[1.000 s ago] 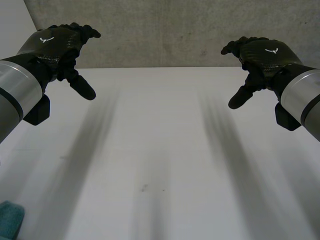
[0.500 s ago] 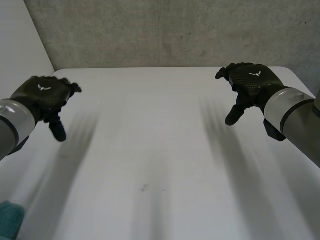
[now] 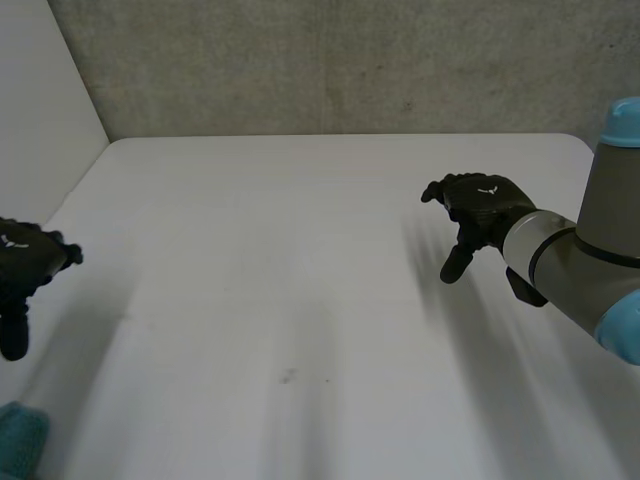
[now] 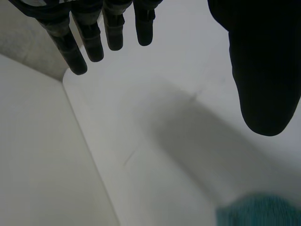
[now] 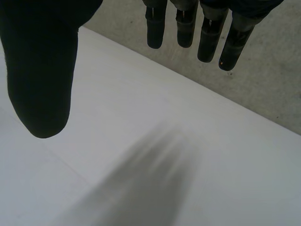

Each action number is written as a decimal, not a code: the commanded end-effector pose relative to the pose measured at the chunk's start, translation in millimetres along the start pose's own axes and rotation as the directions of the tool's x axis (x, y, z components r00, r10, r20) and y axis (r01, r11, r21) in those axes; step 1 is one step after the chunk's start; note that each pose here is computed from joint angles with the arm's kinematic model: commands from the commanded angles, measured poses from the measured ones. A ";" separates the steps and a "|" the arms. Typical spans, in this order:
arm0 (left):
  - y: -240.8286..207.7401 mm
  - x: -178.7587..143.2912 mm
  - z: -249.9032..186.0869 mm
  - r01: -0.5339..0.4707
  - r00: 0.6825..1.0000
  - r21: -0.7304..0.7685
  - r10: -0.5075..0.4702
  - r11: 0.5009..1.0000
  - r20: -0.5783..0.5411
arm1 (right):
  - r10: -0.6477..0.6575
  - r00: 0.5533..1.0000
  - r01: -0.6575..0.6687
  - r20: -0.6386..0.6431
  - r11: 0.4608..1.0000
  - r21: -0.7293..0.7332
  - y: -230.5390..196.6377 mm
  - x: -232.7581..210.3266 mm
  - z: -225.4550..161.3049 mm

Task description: Fold the laundry

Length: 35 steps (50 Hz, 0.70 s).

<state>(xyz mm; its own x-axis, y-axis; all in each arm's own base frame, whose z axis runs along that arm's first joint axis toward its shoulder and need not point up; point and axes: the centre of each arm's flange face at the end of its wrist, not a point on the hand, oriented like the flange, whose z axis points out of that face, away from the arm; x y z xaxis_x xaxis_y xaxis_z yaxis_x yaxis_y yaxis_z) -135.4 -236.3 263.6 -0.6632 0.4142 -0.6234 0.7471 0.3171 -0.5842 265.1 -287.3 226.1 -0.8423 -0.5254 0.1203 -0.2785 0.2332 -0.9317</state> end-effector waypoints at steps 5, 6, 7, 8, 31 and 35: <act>25.9 -11.6 -5.4 -0.034 0.999 -0.131 0.033 0.991 -0.010 | -0.008 1.000 0.008 0.004 1.000 -0.022 7.1 -0.7 4.1; 27.5 -12.5 -4.7 -0.031 1.000 -0.137 0.030 0.990 -0.008 | -0.009 1.000 0.010 0.006 1.000 -0.023 7.6 -1.4 4.2; 30.5 -14.8 -3.4 -0.026 1.000 -0.151 0.025 0.988 -0.003 | -0.009 1.000 0.009 0.006 1.000 -0.025 8.0 -1.4 4.5; 32.1 -15.6 -2.8 -0.027 1.000 -0.157 0.027 0.987 -0.002 | -0.009 1.000 0.009 0.006 1.000 -0.026 8.5 -1.5 4.8; 59.9 -16.9 2.5 -0.045 0.999 -0.269 0.037 0.962 -0.034 | -0.015 0.999 0.017 0.032 0.998 -0.053 18.1 -11.6 8.1; 61.8 -17.3 -0.4 -0.034 0.999 -0.286 0.022 0.958 -0.042 | -0.015 0.999 0.017 0.034 0.998 -0.055 18.6 -12.3 8.3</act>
<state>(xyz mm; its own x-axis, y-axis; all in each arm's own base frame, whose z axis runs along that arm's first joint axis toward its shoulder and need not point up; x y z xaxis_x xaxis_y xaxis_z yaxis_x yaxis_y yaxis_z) -81.2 -227.1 238.2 -0.6296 0.4559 -0.6291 0.7644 0.5080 -0.3969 272.3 -284.5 207.0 -0.8255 -0.5507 0.1239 -0.3133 0.2645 -0.9121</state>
